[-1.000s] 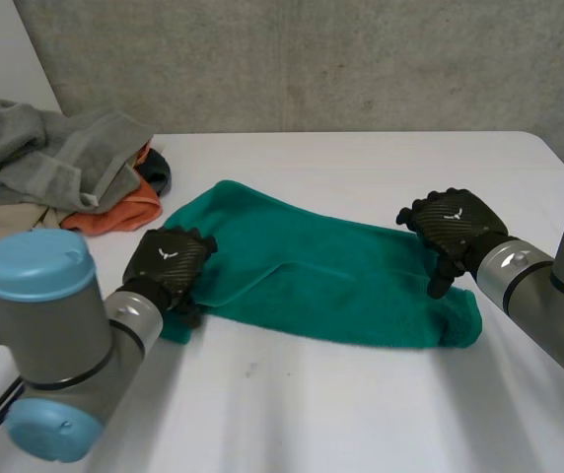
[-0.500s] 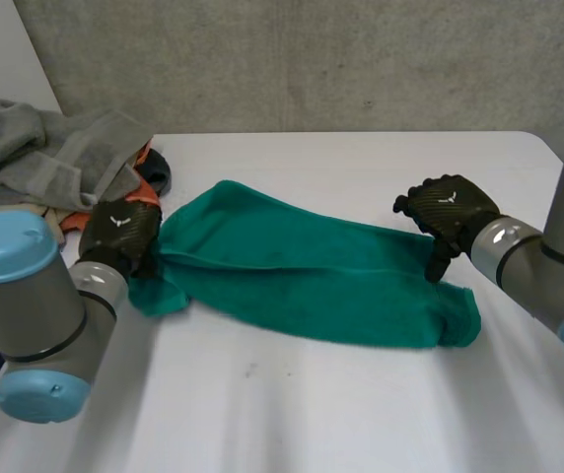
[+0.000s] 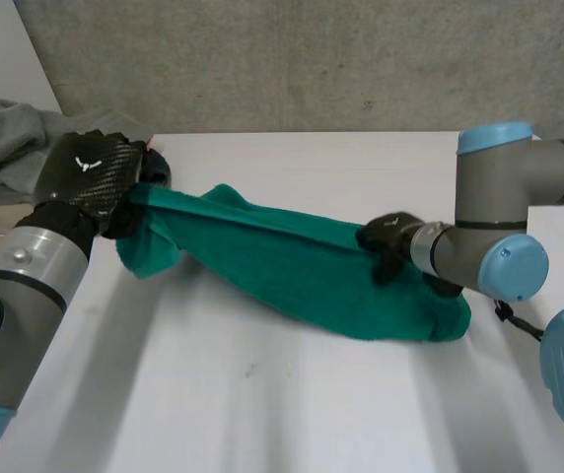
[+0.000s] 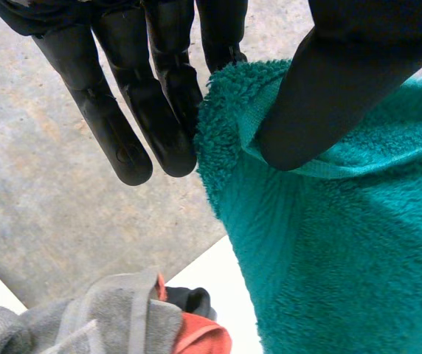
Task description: Fold the laundry.
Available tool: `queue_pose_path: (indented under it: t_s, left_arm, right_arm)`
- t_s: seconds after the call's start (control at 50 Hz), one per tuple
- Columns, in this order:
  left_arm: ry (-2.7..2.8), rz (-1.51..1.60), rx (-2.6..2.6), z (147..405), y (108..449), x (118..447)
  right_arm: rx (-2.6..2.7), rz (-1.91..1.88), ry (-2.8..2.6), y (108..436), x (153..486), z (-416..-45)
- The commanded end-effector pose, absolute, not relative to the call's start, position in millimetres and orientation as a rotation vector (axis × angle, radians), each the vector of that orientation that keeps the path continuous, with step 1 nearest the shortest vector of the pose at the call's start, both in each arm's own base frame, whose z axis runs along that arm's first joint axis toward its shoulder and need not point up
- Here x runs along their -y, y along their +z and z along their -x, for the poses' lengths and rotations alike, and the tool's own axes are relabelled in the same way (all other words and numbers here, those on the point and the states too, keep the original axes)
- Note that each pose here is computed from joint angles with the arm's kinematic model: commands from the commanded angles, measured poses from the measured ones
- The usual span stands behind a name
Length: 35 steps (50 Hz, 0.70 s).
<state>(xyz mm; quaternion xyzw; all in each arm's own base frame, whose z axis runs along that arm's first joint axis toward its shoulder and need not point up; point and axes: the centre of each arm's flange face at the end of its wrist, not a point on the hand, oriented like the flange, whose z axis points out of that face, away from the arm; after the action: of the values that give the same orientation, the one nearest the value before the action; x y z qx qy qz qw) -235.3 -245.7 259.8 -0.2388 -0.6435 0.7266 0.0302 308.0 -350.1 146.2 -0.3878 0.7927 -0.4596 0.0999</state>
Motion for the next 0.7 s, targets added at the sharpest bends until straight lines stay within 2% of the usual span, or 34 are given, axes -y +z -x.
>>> queue_pose_path:
  t_s: [0.02,0.06,0.08,0.1,0.12,0.16,0.2,0.26,0.32,0.4,0.48,0.52,0.56,0.64,0.7]
  left_arm:
    - [2.375,0.721,1.863,233.7,264.3,291.7]
    - [2.488,0.733,1.729,239.3,282.4,313.6]
    - [2.526,0.733,1.680,241.4,290.3,320.6]
    - [2.566,0.724,1.623,243.4,300.2,327.5]
    - [2.643,0.703,1.519,246.4,321.3,340.5]
    - [2.710,0.678,1.428,248.1,341.6,350.7]
    - [2.788,0.634,1.322,247.8,367.9,362.8]
    - [2.835,0.609,1.229,248.0,387.8,370.8]
    - [2.847,0.594,1.210,245.4,395.0,371.1]
    - [2.789,0.610,1.270,249.1,379.4,368.9]
    - [2.652,0.678,1.473,246.1,340.0,356.0]
    - [2.592,0.708,1.554,244.0,325.4,348.0]
    - [2.472,0.748,1.704,239.6,296.4,334.3]
    - [2.258,0.799,1.957,226.5,241.4,308.7]
    - [2.127,0.849,2.122,212.9,200.4,292.7]
  right_arm:
    - [-2.159,1.037,-1.862,232.7,374.2,-306.9]
    - [-2.061,0.976,-2.042,265.5,379.3,-304.2]
    - [-1.950,0.911,-2.211,299.5,380.4,-301.5]
    - [-1.892,0.877,-2.290,315.1,380.8,-299.8]
    - [-1.822,0.837,-2.375,332.2,380.4,-298.4]
    - [-1.655,0.739,-2.553,370.4,377.7,-293.4]
    - [-1.558,0.685,-2.640,391.0,374.3,-290.3]
    - [-1.466,0.670,-2.697,404.9,368.0,-288.9]
    - [-1.501,0.705,-2.670,397.7,363.6,-287.5]
    - [-1.579,0.762,-2.595,383.1,354.5,-286.3]
    - [-1.764,0.882,-2.462,349.2,349.1,-276.9]
    - [-1.906,0.985,-2.355,319.5,346.3,-270.0]
    - [-2.008,1.064,-2.258,296.9,340.9,-265.7]
    - [-2.263,1.276,-1.894,225.5,313.2,-251.8]
    - [-2.301,1.336,-1.775,199.5,301.6,-246.2]
